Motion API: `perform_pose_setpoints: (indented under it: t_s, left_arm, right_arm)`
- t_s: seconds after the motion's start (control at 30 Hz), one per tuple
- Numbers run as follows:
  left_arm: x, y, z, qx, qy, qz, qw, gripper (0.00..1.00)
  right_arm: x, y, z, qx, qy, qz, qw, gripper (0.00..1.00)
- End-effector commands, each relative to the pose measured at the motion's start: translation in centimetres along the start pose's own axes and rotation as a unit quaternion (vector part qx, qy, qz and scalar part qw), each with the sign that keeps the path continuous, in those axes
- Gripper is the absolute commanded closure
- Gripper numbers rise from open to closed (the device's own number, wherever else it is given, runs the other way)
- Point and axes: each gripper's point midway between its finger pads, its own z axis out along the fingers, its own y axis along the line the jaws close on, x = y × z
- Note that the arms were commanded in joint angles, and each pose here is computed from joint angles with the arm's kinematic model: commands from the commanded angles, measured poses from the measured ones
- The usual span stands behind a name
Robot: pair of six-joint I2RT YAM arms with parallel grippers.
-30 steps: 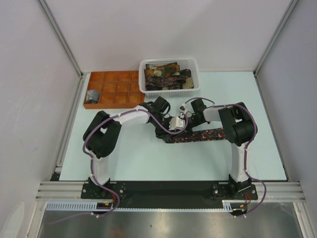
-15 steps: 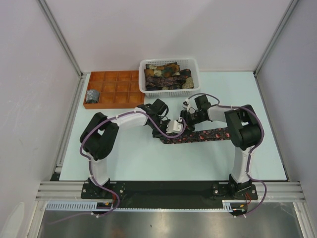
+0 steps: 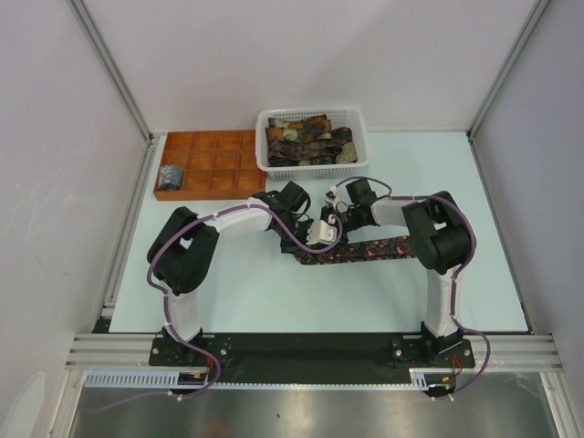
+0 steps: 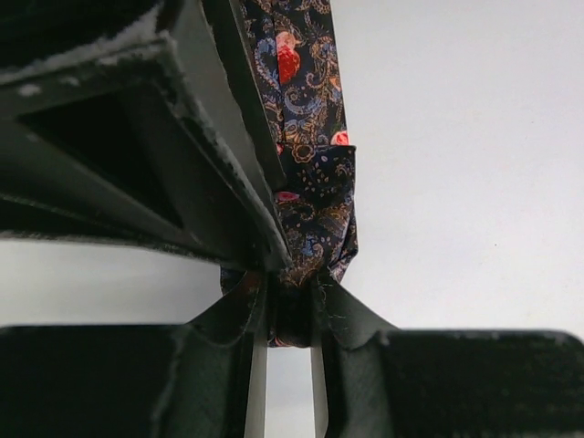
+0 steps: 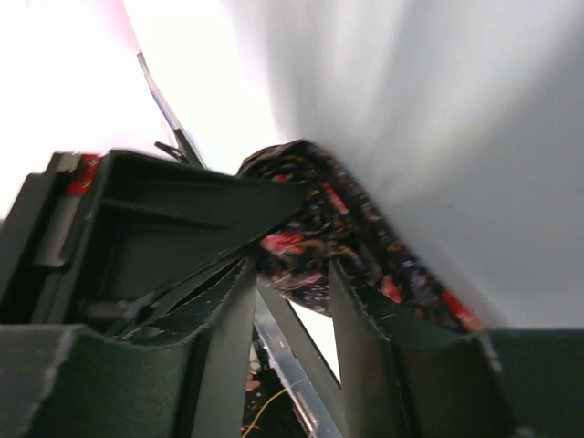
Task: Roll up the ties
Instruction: Roll the tie at the center of the board.
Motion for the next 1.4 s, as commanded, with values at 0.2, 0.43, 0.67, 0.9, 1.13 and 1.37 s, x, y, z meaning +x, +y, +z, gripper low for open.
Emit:
perform_pose_setpoints:
  t_s: [0.2, 0.43, 0.67, 0.9, 1.13, 1.37]
  left_arm:
    - [0.2, 0.6, -1.0, -0.019, 0.010, -0.016, 1.000, 0.70]
    - [-1.7, 1.0, -2.5, -0.032, -0.052, -0.031, 0.998, 0.25]
    - [-3.0, 1.0, -2.7, -0.040, -0.092, -0.033, 0.994, 0.07]
    - [-4.5, 1.4, -2.0, -0.035, -0.111, -0.031, 0.993, 0.01]
    - [-5.4, -0.3, -0.1, 0.005, -0.109, -0.036, 0.993, 0.05]
    - [-4.5, 0.3, 1.1, -0.001, -0.082, -0.065, 0.994, 0.29]
  right_arm:
    - [0.1, -2.1, -0.1, 0.021, 0.014, -0.017, 1.000, 1.00]
    - [-0.5, -4.3, -1.5, 0.053, 0.003, -0.052, 0.997, 1.00]
    - [0.1, -5.6, -2.3, 0.080, 0.009, -0.064, 0.995, 1.00]
    - [0.2, -6.8, -1.9, 0.098, 0.012, -0.050, 0.994, 1.00]
    - [0.5, -7.8, -1.3, 0.104, 0.013, -0.034, 0.994, 1.00]
    - [0.9, -8.1, -0.8, 0.117, 0.017, -0.044, 0.992, 1.00]
